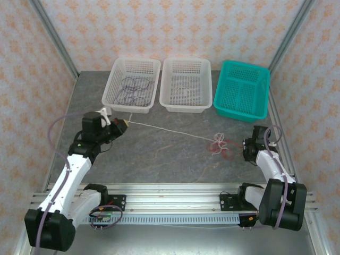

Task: Untangle the cables

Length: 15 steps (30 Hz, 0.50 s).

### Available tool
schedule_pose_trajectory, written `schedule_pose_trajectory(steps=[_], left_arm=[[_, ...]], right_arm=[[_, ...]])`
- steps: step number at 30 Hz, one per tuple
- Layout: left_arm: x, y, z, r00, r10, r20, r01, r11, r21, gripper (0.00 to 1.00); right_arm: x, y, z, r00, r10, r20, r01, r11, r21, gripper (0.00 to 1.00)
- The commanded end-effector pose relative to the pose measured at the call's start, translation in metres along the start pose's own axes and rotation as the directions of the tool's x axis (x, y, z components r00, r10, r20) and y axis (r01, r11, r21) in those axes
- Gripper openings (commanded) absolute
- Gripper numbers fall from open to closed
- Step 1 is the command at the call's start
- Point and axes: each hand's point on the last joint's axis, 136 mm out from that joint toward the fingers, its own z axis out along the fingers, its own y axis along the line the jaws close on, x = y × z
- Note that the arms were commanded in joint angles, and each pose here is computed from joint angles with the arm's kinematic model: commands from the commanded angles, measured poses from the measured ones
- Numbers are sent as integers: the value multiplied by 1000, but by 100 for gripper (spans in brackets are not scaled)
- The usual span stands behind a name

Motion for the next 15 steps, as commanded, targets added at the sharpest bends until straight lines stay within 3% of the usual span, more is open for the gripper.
schedule_pose_trajectory(steps=[1,7,10,12,15], left_arm=[[-3,1,-12,998,-71,2,70,997,25,0],[-8,13,-17,995,-103,19,103,995,-6,0],[-6,12,-15,997,-82,2,82,997,9,0],[1,14,-10,996,-85,-33,86,996,16,0],[10,18,-6,994,-82,-70,83,996,14,0]], right_arm=[[-20,-7,-6,997,-26,75,23,999,48,22],[-28,-2,-10,996,-31,79,29,999,29,19],[-11,34,-13,987,-162,-3,160,978,-137,24],[17,65,-25,936,-347,-60,315,901,-298,35],[73,93,-56,759,-651,-16,583,690,-430,39]])
